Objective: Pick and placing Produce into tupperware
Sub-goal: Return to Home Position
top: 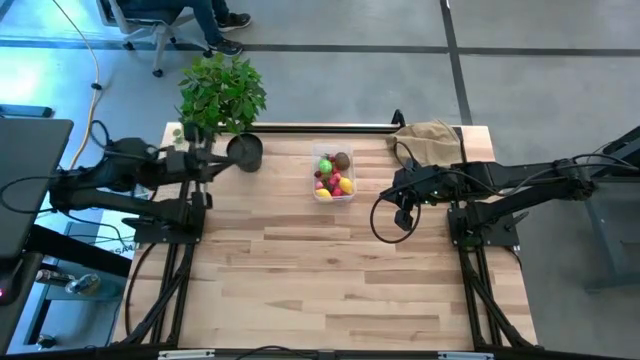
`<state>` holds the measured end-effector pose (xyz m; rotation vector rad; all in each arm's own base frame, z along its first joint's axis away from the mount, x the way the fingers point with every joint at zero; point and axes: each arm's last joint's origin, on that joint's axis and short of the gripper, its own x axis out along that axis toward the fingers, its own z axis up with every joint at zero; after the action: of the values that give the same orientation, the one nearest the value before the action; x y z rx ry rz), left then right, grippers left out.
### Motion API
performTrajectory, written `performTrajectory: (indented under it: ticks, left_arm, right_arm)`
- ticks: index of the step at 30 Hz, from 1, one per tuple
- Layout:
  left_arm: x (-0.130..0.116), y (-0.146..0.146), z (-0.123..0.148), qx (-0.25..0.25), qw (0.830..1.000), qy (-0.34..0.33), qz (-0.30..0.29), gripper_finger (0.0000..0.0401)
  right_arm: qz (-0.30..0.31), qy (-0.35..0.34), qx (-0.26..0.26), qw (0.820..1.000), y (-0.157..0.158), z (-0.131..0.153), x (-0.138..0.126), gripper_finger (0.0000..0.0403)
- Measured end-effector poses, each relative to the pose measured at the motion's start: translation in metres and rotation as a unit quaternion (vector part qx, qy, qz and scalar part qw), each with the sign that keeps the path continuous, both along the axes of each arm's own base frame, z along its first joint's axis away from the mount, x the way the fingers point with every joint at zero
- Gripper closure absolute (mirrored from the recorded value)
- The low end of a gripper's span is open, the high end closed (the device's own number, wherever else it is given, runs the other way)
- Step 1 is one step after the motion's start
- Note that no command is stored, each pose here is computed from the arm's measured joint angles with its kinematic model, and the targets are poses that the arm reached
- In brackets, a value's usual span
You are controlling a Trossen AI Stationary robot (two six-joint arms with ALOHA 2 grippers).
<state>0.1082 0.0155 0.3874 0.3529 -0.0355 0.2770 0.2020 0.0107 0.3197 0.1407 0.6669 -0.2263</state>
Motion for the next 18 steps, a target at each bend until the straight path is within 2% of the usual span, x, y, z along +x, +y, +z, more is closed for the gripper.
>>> performTrajectory:
  ticks: [5,18]
  left_arm:
    - [-0.029,-0.001,-0.017,-0.018,0.998,-0.052,0.030,0.0400]
    - [-0.077,-0.006,-0.057,-0.023,0.987,-0.157,0.027,0.0400]
  right_arm:
    - [0.000,0.000,0.000,1.000,0.000,0.000,0.000,0.0379]
    - [0.000,0.000,0.000,1.000,0.000,0.000,0.000,0.0379]
